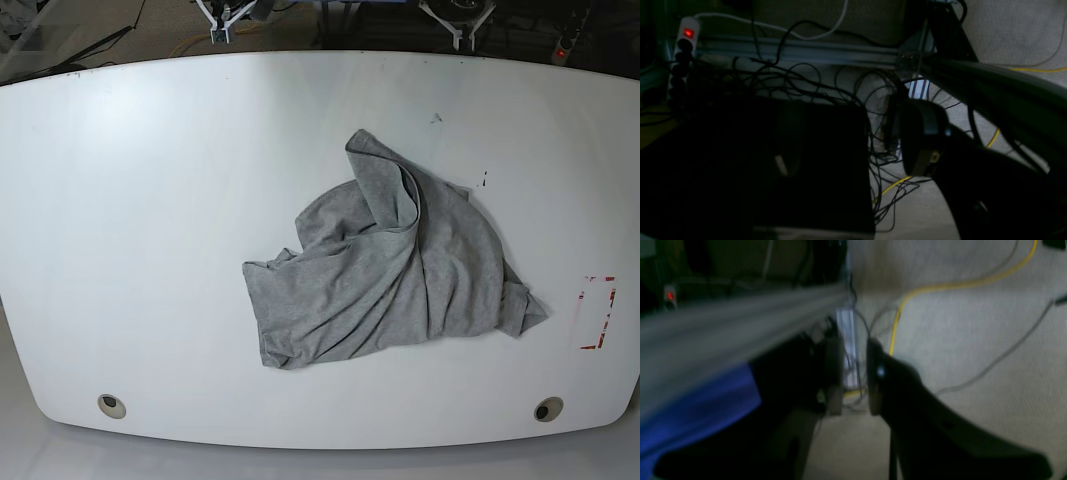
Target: Fold the T-shirt properly
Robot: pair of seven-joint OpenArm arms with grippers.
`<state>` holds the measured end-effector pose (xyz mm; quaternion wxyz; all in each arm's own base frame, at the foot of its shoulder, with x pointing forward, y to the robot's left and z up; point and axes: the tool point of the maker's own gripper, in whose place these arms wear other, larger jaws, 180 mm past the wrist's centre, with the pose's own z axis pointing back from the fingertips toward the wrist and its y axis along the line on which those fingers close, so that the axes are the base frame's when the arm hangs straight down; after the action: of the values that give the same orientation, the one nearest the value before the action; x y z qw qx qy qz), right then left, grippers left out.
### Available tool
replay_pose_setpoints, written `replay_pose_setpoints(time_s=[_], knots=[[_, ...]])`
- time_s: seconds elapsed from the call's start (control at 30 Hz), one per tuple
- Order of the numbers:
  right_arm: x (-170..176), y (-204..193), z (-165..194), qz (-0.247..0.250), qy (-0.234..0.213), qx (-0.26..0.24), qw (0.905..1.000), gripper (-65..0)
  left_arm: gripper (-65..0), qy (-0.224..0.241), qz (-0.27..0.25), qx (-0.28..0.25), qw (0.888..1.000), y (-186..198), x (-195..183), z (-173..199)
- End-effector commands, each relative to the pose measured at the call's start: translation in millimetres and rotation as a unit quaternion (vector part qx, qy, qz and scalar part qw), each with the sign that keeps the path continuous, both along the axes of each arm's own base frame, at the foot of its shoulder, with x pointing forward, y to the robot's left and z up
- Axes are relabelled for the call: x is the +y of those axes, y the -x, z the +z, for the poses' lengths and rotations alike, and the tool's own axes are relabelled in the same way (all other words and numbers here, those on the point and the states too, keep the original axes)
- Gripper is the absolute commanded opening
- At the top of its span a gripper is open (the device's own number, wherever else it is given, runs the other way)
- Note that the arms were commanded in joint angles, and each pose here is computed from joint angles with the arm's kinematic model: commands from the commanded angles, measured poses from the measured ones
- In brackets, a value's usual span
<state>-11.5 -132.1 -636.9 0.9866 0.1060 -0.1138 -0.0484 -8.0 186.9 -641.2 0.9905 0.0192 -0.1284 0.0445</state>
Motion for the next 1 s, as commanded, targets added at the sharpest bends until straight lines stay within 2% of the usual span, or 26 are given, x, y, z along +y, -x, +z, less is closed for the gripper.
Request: replay_pose_setpoints(time_s=[0.0, 0.2, 0.53, 0.73, 0.87, 0.97], knots=[[-2, 2, 6, 0.003, -0.001, -0.010, 0.9999, -54.2, -25.1, -0.008, -0.007, -0.011, 1.000, 0, 7, 5], [2, 18, 24, 0.012, -0.007, -0.030, 0.9995, -54.2, -25.1, -0.017, -0.018, -0.032, 0.999, 10, 12, 21], [7, 39, 69, 0.029, -0.014, -0.067, 0.9972, -54.2, -25.1, -0.034, -0.049, -0.085, 0.995, 27, 17, 75], [-6, 37, 103, 0.025, -0.002, -0.086, 0.9960, -54.2, -25.1, -0.040, -0.068, -0.118, 0.990, 35, 15, 122], [-10, 26, 134, 0.028, 0.006, -0.119, 0.9925, -54.2, -25.1, -0.044, -0.081, -0.146, 0.985, 35, 11, 162], [-11, 20, 159, 0.034, 0.009, -0.143, 0.9892, -54.2, -25.1, -0.035, -0.065, -0.178, 0.981, 25, 7, 194]])
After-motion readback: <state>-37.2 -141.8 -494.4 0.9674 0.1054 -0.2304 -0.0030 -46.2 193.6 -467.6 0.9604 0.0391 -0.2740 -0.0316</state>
